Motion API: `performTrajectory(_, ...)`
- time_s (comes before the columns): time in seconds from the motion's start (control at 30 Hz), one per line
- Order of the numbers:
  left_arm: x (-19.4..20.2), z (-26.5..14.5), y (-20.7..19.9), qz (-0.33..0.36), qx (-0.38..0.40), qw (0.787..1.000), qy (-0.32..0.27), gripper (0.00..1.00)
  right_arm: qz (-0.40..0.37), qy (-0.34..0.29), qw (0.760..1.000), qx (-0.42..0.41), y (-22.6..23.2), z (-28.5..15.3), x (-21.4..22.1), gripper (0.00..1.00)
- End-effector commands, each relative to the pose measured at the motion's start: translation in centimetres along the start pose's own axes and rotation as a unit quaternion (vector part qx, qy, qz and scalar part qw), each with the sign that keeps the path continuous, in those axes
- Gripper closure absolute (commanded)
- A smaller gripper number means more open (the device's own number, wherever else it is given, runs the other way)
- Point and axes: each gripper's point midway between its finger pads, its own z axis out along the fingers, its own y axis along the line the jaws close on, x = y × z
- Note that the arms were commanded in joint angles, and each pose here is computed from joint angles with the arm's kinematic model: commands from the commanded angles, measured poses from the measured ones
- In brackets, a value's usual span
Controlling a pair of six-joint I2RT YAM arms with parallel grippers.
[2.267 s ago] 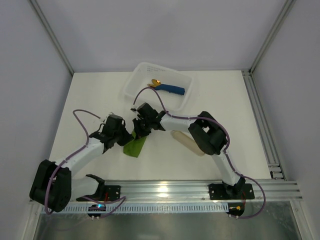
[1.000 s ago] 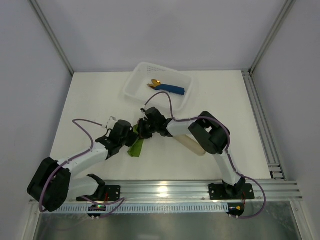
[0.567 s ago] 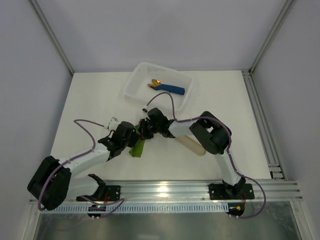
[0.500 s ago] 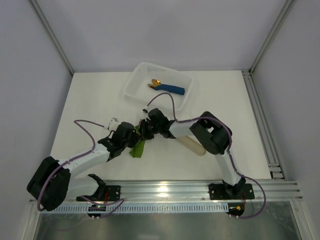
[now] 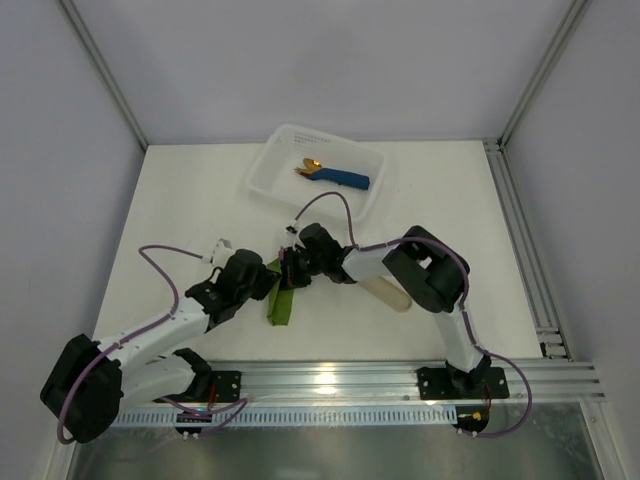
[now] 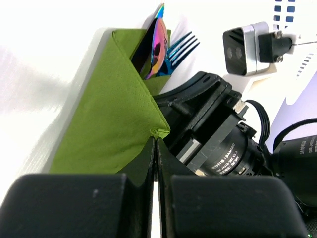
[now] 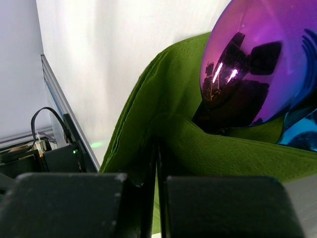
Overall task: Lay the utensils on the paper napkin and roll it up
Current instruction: Roll the napkin at the center of the board.
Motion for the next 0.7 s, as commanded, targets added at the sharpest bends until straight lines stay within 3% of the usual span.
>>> performTrajectory(0.0, -0.8, -0.1, 0.7, 0.006, -0.010, 1.000, -0.022, 1.00, -0.015, 0.007, 1.000, -0.003, 0.4, -1.0, 0.8, 0.96)
performTrajectory(0.67, -0.8, -0.2, 1.2, 0.016, -0.017, 0.999, -0.022, 1.00, -0.052, -0.011, 0.998, -0.026, 2.7, -3.6, -0.2, 0.96)
